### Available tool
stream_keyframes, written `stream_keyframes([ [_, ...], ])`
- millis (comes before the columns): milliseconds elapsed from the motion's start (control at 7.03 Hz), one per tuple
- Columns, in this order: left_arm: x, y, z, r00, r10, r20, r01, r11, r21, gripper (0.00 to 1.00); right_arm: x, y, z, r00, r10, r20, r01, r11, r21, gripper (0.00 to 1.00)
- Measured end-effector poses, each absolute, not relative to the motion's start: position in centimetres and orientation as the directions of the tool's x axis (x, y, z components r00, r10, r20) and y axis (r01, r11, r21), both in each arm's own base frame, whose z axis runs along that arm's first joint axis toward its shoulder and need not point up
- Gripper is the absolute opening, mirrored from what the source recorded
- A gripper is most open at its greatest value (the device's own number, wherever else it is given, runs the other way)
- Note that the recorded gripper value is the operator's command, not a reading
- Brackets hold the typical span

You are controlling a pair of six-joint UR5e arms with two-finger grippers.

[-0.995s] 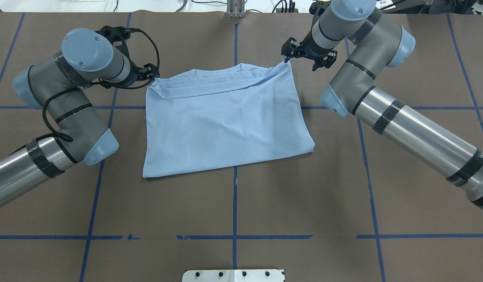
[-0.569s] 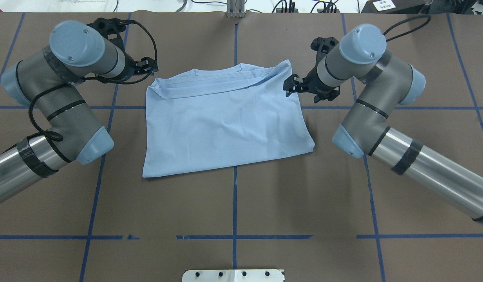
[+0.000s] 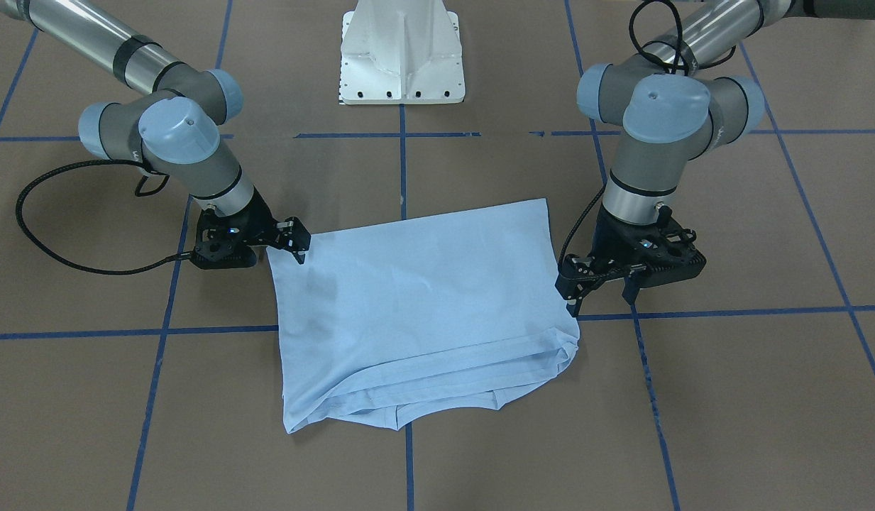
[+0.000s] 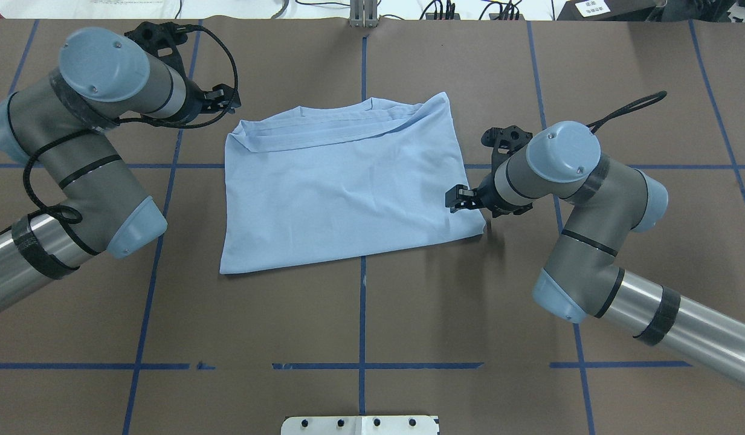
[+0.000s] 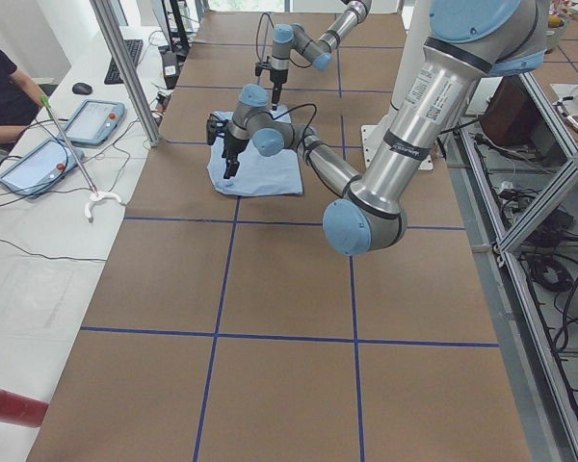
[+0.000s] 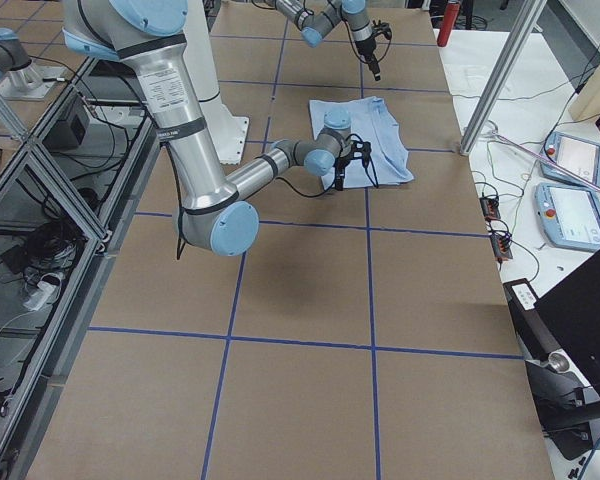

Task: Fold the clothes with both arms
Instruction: 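Move the right gripper down to the folded shirt's side edge while the left arm holds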

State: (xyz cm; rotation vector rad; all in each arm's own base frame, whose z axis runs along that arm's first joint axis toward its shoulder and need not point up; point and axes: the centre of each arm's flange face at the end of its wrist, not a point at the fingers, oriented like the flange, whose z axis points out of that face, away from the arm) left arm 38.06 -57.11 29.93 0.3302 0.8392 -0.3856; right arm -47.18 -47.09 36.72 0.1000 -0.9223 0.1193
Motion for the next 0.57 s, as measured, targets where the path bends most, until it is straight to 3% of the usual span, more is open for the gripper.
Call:
stream_keyframes([
  [142,37.9,-56.9,29.7,0.603,-0.195,-0.774,0.455,0.88,0.133,0.99,-47.4,-46.8,36.8,0.6,0.056,0.798,-0.142,0.989,0.037,0.0],
  [569,37.8,-56.4,29.1,0.588,-0.192,-0.786,0.446,0.887,0.117,0.99,-45.2,-44.4,38.4,0.604,0.036,0.796,-0.12,0.992,0.046,0.0],
])
